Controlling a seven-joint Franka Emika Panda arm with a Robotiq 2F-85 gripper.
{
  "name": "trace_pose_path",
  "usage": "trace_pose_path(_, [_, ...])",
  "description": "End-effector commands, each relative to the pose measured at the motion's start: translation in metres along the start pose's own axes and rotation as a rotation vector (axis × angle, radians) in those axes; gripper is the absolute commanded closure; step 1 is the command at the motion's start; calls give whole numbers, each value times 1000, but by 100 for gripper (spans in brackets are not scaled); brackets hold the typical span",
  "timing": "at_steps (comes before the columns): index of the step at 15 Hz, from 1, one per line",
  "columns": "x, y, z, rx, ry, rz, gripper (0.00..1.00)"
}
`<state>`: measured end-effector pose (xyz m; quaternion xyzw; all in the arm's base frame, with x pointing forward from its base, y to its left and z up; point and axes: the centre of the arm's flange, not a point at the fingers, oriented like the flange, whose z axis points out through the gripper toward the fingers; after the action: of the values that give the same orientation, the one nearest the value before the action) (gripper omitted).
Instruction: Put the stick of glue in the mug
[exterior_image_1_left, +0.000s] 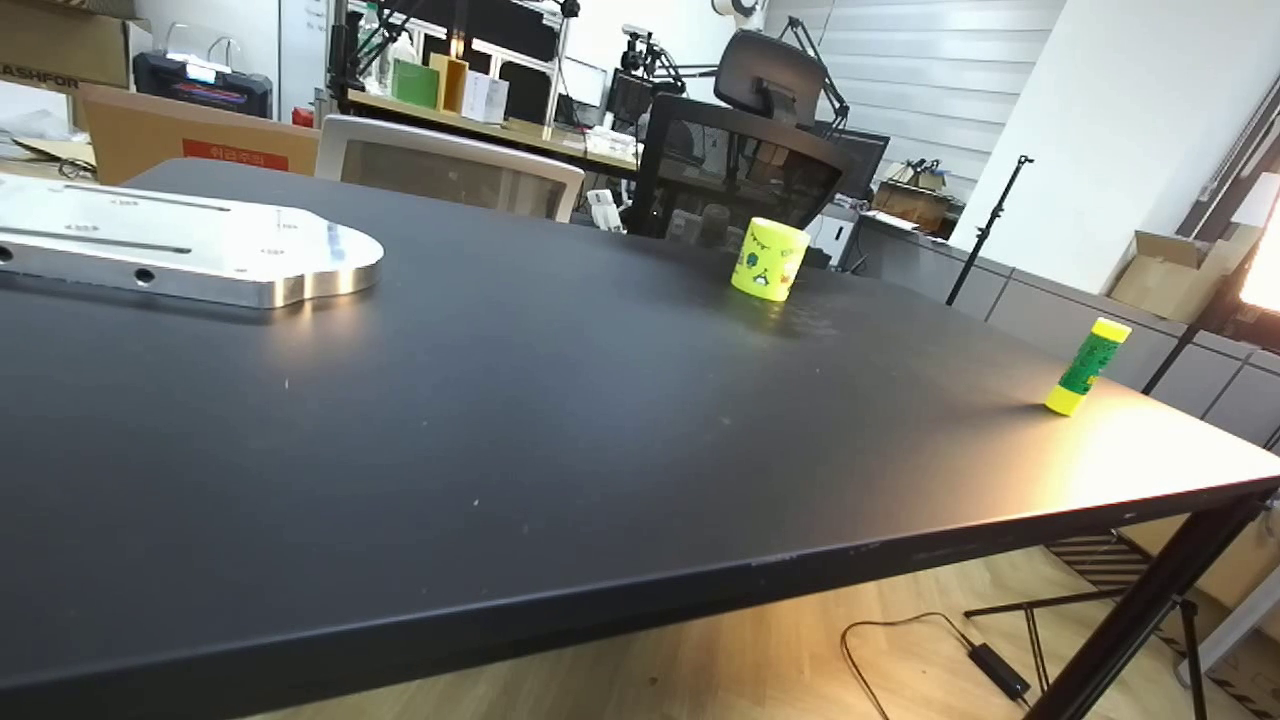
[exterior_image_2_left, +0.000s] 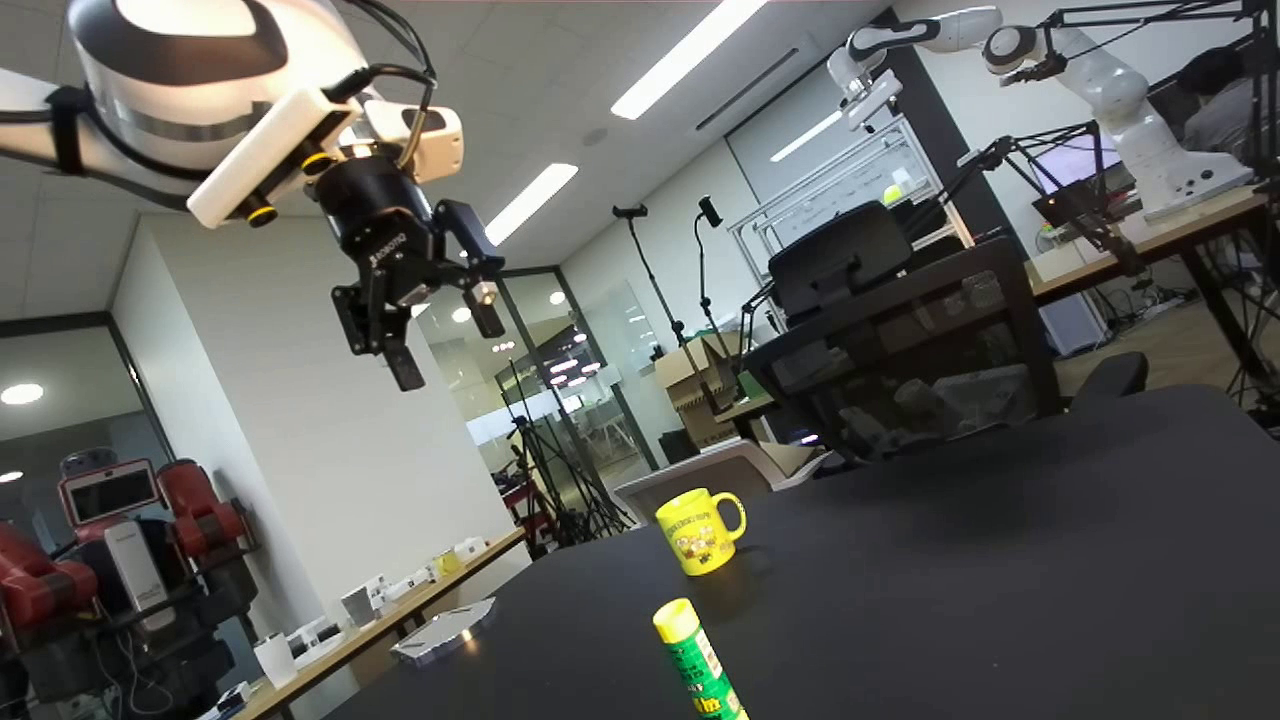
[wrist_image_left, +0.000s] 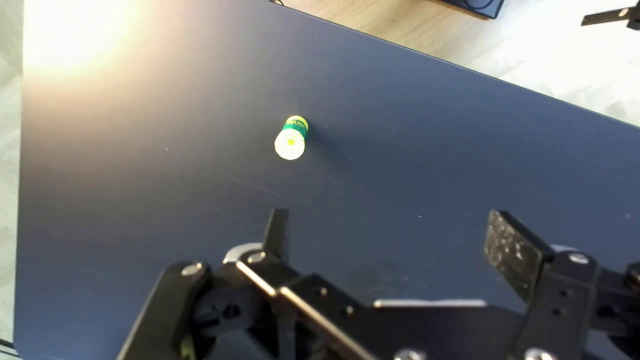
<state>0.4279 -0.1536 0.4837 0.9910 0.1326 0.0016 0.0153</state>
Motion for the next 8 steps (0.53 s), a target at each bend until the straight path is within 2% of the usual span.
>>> trace_pose_path(1, [13, 33, -5, -57, -43, 11, 0])
trace_pose_path(6, [10, 64, 29, -110, 28, 82, 0])
trace_pose_path(8, [10, 74, 43, -88, 43, 106, 0])
